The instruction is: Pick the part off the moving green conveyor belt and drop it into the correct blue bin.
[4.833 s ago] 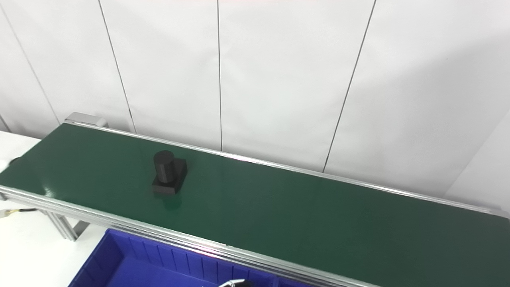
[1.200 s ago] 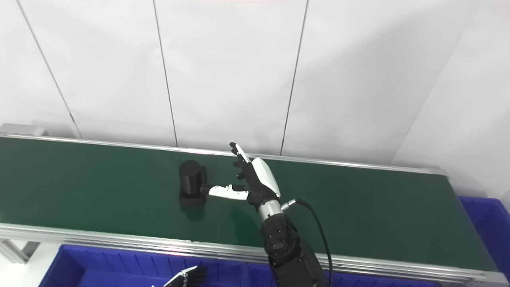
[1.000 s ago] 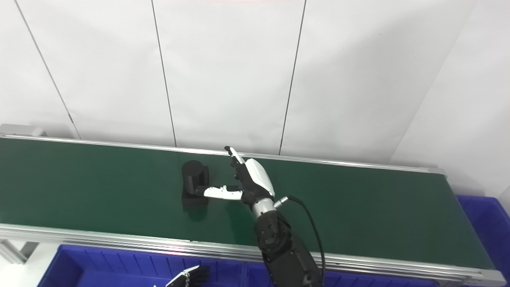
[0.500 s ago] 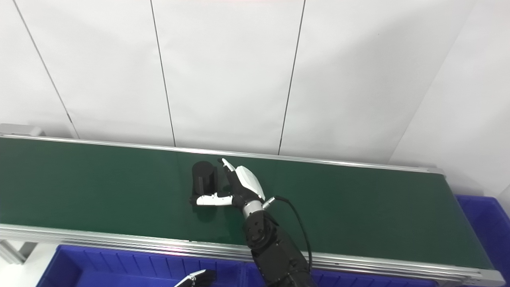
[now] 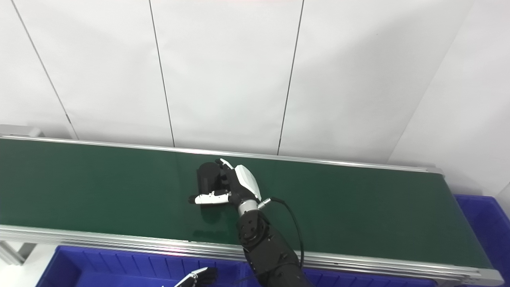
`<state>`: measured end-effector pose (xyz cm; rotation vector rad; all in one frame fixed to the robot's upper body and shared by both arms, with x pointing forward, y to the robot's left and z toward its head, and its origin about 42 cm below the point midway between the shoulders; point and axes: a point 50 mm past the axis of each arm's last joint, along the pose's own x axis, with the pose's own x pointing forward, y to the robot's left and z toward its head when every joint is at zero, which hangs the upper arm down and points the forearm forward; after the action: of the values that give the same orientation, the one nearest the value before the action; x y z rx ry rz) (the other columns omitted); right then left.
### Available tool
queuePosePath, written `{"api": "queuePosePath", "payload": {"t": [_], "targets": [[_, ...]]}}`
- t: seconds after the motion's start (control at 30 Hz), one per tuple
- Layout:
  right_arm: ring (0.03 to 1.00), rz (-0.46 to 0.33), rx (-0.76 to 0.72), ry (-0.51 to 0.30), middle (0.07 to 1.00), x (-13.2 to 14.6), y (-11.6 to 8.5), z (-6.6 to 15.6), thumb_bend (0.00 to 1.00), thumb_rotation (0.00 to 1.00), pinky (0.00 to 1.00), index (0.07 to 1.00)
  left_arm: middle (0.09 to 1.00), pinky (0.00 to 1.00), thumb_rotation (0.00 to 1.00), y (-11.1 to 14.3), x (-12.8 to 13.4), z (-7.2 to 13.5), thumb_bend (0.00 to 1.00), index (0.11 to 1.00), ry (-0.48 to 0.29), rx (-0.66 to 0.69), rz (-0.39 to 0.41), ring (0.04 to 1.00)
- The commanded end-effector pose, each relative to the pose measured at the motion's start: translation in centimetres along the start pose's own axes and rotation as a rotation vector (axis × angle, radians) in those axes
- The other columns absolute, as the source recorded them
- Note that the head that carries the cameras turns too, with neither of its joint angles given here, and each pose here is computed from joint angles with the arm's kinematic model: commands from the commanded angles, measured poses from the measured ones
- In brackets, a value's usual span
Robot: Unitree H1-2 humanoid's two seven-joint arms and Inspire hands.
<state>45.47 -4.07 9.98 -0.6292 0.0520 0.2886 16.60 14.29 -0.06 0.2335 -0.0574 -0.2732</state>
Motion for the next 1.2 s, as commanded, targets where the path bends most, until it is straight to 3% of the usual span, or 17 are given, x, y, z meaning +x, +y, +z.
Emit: {"api": "queuePosePath", "payload": {"t": [0.0,0.03,0.1,0.13,0.17,0.23,0.37,0.77,0.83,0.87,0.97,1.0,1.17], "targets": [[0.689,-0.037,0.044,-0.114,0.825,0.8,0.4,3.2,0.81,0.19,0.57,0.83,0.79,0.72,0.67,0.4,0.6,0.7,0.77,0.787,-0.062,0.006,0.003,0.767],[0.632,-0.062,0.051,-0.118,0.78,0.8,0.6,3.2,0.75,0.07,0.53,0.786,0.794,0.73,0.67,0.5,0.5,0.7,0.76,0.792,-0.064,0.006,-0.001,0.771],[0.534,-0.114,0.068,-0.113,0.737,0.7,1.0,3.2,0.61,0.03,0.51,0.748,0.793,0.73,0.67,0.5,0.5,0.8,0.76,0.792,-0.066,0.003,0.002,0.77],[0.484,-0.138,0.076,-0.104,0.649,0.7,1.1,3.2,0.57,0.01,0.5,0.699,0.789,0.72,0.66,0.5,0.5,0.8,0.76,0.789,-0.065,-0.001,0.005,0.766],[0.455,-0.16,0.08,-0.091,0.583,0.7,1.2,3.2,0.53,0.01,0.43,0.621,0.787,0.72,0.65,0.4,0.5,0.9,0.76,0.788,-0.062,-0.008,0.011,0.765],[0.413,-0.188,0.084,-0.074,0.485,0.6,1.3,3.1,0.5,0.0,0.33,0.555,0.781,0.72,0.63,0.4,0.5,0.9,0.75,0.782,-0.064,-0.008,0.013,0.758],[0.42,-0.226,0.092,-0.072,0.497,0.4,1.4,2.7,0.49,0.0,0.3,0.539,0.789,0.72,0.66,0.7,0.5,0.9,0.74,0.79,-0.076,0.013,0.001,0.763],[0.415,-0.353,0.098,-0.097,0.473,-0.5,1.1,1.5,0.5,0.0,0.36,0.521,0.794,0.73,0.67,0.9,0.6,0.8,0.75,0.79,-0.068,0.006,0.004,0.774],[0.419,-0.379,0.113,-0.119,0.478,-0.9,0.9,1.2,0.5,0.0,0.42,0.506,0.791,0.73,0.67,0.9,0.6,0.8,0.75,0.784,-0.068,0.004,0.008,0.774],[0.439,-0.389,0.124,-0.128,0.504,-1.1,0.8,1.1,0.51,0.0,0.53,0.489,0.792,0.74,0.66,0.9,0.6,0.8,0.75,0.783,-0.068,0.003,0.009,0.775],[0.457,-0.433,0.16,-0.16,0.529,-1.9,0.5,1.0,0.51,0.0,0.59,0.471,0.792,0.74,0.66,1.0,0.6,0.9,0.74,0.782,-0.072,0.005,0.011,0.774],[0.433,-0.45,0.176,-0.175,0.517,-2.3,0.3,0.9,0.51,0.0,0.45,0.49,0.789,0.73,0.67,1.0,0.6,0.9,0.74,0.783,-0.074,0.006,0.013,0.771],[0.426,-0.503,0.263,-0.249,0.521,-5.5,-1.6,0.8,0.5,0.0,0.36,0.502,0.793,0.74,0.66,1.3,0.5,1.1,0.73,0.79,-0.067,-0.016,0.009,0.777]]}}
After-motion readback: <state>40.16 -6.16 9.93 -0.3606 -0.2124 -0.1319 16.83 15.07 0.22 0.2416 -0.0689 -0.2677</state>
